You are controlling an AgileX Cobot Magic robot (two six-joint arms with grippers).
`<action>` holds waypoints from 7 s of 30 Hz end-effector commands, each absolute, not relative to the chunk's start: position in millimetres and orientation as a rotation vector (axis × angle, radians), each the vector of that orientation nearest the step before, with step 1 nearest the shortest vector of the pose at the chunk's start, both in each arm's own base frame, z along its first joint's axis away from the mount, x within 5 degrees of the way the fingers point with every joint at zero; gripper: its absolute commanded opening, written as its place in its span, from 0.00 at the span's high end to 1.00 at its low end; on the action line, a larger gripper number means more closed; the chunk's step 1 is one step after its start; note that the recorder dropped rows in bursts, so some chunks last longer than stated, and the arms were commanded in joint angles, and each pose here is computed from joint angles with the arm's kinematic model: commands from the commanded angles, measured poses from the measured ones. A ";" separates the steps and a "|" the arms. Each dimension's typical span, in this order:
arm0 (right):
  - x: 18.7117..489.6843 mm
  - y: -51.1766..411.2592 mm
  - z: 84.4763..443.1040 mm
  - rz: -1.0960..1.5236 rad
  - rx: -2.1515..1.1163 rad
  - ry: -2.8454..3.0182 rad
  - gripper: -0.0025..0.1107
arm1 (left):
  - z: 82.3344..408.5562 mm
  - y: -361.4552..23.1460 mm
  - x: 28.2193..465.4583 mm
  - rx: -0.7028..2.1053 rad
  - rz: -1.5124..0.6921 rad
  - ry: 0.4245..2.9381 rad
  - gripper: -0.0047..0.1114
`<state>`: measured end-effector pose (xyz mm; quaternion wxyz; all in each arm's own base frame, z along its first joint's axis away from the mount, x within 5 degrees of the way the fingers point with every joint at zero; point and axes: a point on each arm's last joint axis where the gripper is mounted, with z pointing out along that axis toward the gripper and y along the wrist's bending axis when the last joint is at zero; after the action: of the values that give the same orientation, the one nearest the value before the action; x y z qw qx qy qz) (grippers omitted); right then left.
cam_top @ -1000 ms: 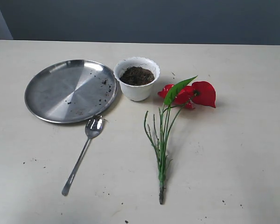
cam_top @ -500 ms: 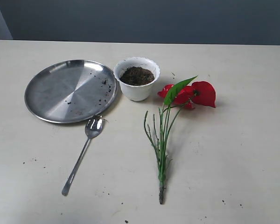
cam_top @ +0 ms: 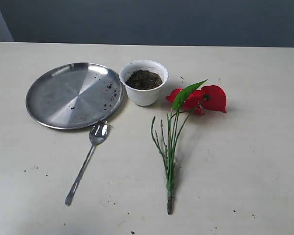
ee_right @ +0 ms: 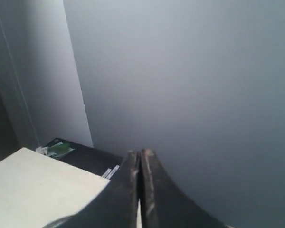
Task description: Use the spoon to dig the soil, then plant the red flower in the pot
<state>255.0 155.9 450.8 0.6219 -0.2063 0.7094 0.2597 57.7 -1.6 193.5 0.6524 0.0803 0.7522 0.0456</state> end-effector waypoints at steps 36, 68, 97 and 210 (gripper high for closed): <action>187.2 425.7 160.7 0.533 -0.584 2.838 0.54 | 193.7 -1.7 57.5 0.180 0.100 1.699 0.96; 162.6 422.8 88.2 0.335 -0.360 3.244 0.54 | 193.6 -1.7 57.5 0.180 0.100 1.699 0.96; 189.2 448.5 133.7 0.468 -0.567 2.944 0.54 | 193.6 -1.7 57.5 0.180 0.100 1.699 0.96; 279.3 361.5 289.2 -1.294 -1.836 1.352 0.98 | 193.5 -1.7 57.5 0.180 0.100 1.701 0.96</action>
<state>269.6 362.9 293.5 0.2947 -0.6367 0.5632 -0.4367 57.7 -1.6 193.5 0.6524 0.0803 0.7522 0.0456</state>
